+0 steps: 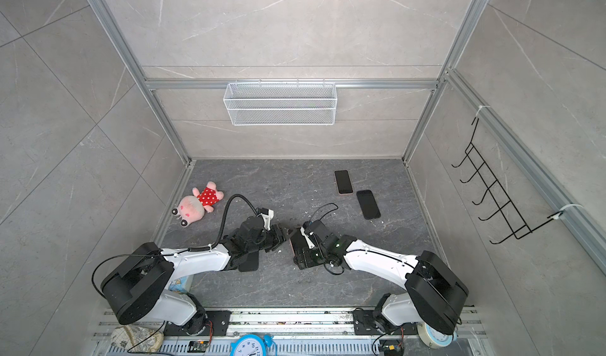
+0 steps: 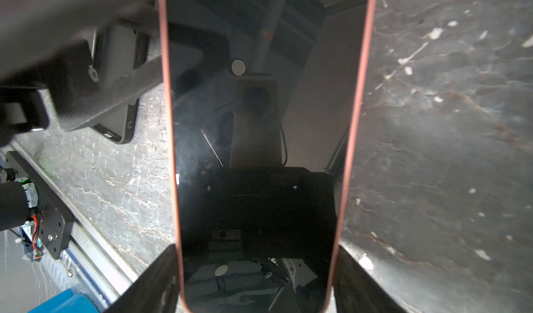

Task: Take the phone out of the phone case
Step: Pick up the phone from the middle-right of the table, then pass the phone.

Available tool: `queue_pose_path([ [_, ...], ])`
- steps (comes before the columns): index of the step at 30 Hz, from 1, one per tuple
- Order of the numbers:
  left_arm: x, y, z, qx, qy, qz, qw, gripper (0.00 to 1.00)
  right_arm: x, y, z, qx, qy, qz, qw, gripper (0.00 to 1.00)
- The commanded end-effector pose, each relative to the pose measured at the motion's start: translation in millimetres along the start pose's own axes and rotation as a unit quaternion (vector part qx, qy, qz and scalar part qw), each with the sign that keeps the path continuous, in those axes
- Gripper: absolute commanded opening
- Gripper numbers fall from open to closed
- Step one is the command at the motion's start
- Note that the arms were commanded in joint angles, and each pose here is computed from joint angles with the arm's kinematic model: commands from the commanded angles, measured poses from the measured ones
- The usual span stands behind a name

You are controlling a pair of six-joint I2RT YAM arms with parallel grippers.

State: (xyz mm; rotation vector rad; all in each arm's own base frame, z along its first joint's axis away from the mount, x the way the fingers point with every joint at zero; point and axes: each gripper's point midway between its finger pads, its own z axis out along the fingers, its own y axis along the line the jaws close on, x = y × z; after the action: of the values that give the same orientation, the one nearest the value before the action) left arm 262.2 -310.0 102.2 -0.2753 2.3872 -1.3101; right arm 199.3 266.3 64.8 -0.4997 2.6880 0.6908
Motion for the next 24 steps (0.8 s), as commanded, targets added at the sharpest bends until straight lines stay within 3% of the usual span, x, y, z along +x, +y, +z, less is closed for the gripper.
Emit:
queue_pose_path([
  [1,-2.3,-9.6,1.9,0.029,-0.002,-0.006,1.000,0.54,-21.4,20.1,-9.1,-0.031,-0.037,-0.024,0.999,0.27],
  [9,1.7,-2.7,6.1,0.025,0.007,-0.013,1.000,0.35,-23.4,26.5,-13.2,-0.046,-0.045,-0.026,0.998,0.25],
  [13,2.4,-1.7,5.2,0.025,0.007,-0.015,1.000,0.18,-23.0,26.3,-13.7,-0.045,-0.044,-0.028,0.998,0.25],
  [19,0.4,-5.5,-1.2,0.025,0.001,-0.010,1.000,0.00,-24.7,26.7,-15.4,-0.046,-0.051,-0.029,0.997,0.25],
  [21,-2.0,-8.6,-6.4,0.026,-0.007,-0.004,1.000,0.00,-25.1,27.6,-15.9,-0.049,-0.053,-0.028,0.997,0.31],
  [22,-3.9,-11.6,-10.3,0.027,-0.012,0.000,1.000,0.00,-25.8,28.6,-16.9,-0.051,-0.055,-0.028,0.997,0.44],
  [24,-11.9,-18.5,-21.6,0.031,-0.033,0.009,0.999,0.00,-28.9,31.7,-22.5,-0.060,-0.068,-0.023,0.996,0.59],
])
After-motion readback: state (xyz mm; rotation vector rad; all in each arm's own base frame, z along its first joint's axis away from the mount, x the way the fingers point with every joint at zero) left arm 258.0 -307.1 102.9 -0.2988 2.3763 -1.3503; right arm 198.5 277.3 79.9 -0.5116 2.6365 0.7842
